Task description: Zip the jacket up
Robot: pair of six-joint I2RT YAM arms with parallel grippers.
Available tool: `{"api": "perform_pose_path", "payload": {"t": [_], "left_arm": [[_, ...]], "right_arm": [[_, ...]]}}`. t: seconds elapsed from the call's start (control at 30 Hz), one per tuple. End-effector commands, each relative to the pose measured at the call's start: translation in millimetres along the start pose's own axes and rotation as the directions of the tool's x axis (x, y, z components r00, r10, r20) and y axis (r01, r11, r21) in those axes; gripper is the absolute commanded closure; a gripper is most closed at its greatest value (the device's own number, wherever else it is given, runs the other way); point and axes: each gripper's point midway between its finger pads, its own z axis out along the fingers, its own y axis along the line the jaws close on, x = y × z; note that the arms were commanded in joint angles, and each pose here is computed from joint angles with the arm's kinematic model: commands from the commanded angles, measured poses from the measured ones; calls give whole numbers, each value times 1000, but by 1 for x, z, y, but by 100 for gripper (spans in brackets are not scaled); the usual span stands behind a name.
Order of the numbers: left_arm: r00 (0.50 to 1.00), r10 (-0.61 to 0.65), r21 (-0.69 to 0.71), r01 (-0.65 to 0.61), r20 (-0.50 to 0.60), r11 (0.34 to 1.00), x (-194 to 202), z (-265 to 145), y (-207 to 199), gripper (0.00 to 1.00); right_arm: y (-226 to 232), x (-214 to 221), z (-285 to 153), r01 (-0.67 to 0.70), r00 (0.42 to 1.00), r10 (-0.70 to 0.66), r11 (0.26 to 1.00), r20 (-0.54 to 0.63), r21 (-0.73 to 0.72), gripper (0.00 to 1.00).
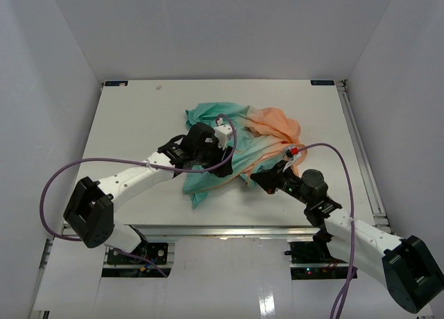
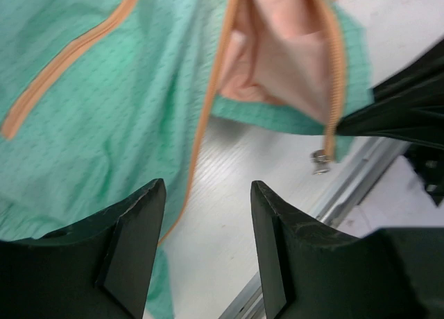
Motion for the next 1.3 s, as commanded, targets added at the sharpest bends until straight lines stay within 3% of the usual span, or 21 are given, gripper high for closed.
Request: {"api": "perform_pose_path", "payload": {"t": [0.0,0.33,0.57,1.03,1.27], "left_arm": [[972,-2,-235,-55,-237,971,41,-27,40,37],[900,17,-318,-171,-435,932,98,-63,64,36],[925,46,-360,-192,-377,913,87,-72,70,32],[868,60,-303,-236,-493,923,120,-53,79,38],[852,34,-344,-247,-523,906,128,-54,92,43]], "right_arm": [[2,-6,-3,40,999,-39,999,35,-8,92],[8,-4,-7,58,998,-57,997,29,-41,92],[13,-6,-10,64,997,-62,996,41,-63,92],[16,-10,-16,73,996,-69,995,63,-69,92],[16,-9,-17,75,996,-70,995,63,-69,92]]}}
